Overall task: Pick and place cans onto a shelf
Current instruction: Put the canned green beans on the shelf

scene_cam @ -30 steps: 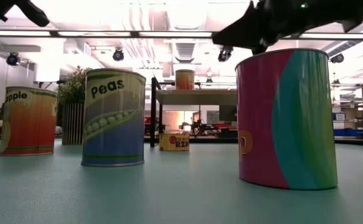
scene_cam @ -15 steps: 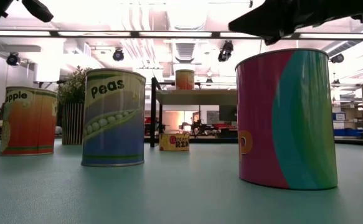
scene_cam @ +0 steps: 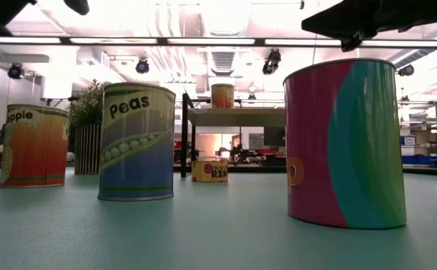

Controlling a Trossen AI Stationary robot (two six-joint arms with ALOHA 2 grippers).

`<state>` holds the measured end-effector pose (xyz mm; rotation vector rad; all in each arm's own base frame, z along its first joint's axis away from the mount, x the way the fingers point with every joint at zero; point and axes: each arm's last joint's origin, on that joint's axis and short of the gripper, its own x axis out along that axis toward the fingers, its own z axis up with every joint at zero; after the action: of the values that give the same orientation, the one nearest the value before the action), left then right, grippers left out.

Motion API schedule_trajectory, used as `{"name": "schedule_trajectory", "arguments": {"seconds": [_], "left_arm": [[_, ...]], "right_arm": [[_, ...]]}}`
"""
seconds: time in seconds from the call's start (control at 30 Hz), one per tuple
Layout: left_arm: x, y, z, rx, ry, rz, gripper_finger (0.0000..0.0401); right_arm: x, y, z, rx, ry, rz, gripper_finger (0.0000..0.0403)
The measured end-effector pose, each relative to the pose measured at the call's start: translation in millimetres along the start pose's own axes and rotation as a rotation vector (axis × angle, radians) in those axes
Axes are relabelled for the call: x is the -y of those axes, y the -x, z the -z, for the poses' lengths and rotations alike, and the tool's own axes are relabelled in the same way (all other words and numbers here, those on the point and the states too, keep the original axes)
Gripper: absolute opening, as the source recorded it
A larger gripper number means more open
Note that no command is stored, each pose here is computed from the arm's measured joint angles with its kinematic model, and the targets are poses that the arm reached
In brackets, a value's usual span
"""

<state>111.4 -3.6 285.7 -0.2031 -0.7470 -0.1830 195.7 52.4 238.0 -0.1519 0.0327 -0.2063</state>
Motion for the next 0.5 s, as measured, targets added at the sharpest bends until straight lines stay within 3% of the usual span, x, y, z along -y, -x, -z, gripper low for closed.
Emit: {"name": "schedule_trajectory", "arguments": {"seconds": [0.5], "left_arm": [[6.0, -69.4, 31.3, -0.406, 0.100, -0.014, 0.0000]], "right_arm": [[15.2, 26.9, 8.8, 0.029, -0.029, 0.004, 0.0009]]}}
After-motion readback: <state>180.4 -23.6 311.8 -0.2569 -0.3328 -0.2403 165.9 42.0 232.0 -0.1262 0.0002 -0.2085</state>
